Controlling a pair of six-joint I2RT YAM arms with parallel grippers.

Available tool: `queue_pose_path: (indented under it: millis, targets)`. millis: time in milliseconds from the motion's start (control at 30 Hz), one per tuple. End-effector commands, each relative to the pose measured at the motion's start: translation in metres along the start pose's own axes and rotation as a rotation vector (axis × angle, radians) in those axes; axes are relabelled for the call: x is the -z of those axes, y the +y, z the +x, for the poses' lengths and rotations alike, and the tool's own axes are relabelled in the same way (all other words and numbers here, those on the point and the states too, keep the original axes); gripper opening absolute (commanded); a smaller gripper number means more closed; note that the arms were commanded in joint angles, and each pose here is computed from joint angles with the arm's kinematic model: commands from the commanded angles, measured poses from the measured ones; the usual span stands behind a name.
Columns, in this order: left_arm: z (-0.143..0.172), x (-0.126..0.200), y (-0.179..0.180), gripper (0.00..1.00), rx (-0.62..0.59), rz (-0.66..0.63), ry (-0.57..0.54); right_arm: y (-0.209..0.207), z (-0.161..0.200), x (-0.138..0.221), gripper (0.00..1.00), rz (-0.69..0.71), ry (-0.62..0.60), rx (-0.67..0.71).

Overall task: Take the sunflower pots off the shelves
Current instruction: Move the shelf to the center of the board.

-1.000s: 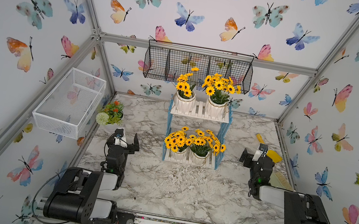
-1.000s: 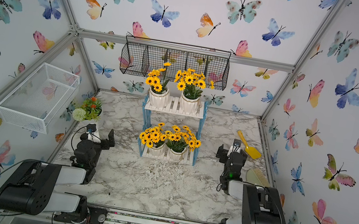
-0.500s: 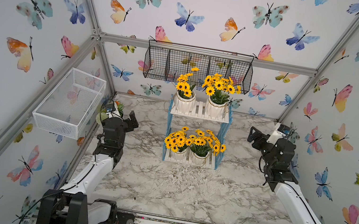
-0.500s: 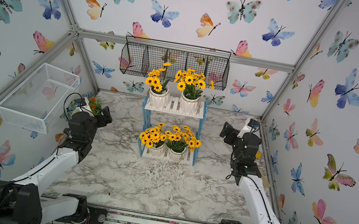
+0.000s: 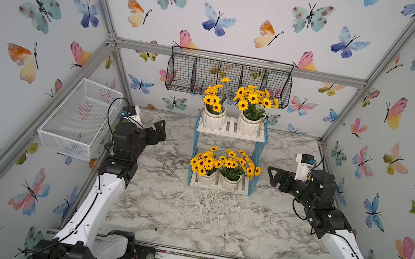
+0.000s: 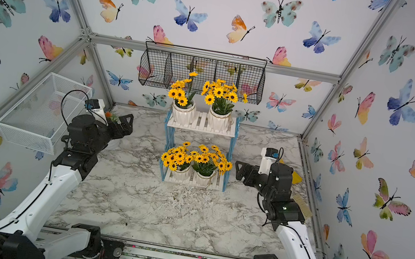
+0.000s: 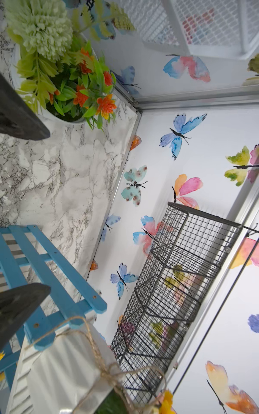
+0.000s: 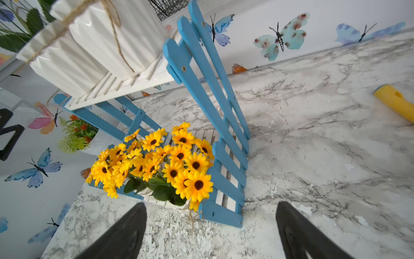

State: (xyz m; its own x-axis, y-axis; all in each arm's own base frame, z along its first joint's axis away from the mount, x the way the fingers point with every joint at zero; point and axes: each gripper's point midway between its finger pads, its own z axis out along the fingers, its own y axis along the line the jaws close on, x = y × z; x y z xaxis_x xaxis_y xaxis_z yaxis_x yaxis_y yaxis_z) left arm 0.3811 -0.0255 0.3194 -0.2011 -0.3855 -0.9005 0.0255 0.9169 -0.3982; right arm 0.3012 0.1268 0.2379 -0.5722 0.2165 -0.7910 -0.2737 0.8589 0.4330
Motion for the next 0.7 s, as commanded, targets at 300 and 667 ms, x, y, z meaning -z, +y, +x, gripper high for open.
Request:
queue_pose_path:
  millis: [300,667]
  targets:
    - [-0.010,0.011,-0.021,0.98,0.043,0.128,-0.065,0.003,0.061,-0.028,0.83,0.107,0.200,0.057]
    - [-0.004,0.007,-0.020,0.98,0.041,0.133,-0.049,0.001,0.059,-0.042,0.71,0.203,0.149,0.080]
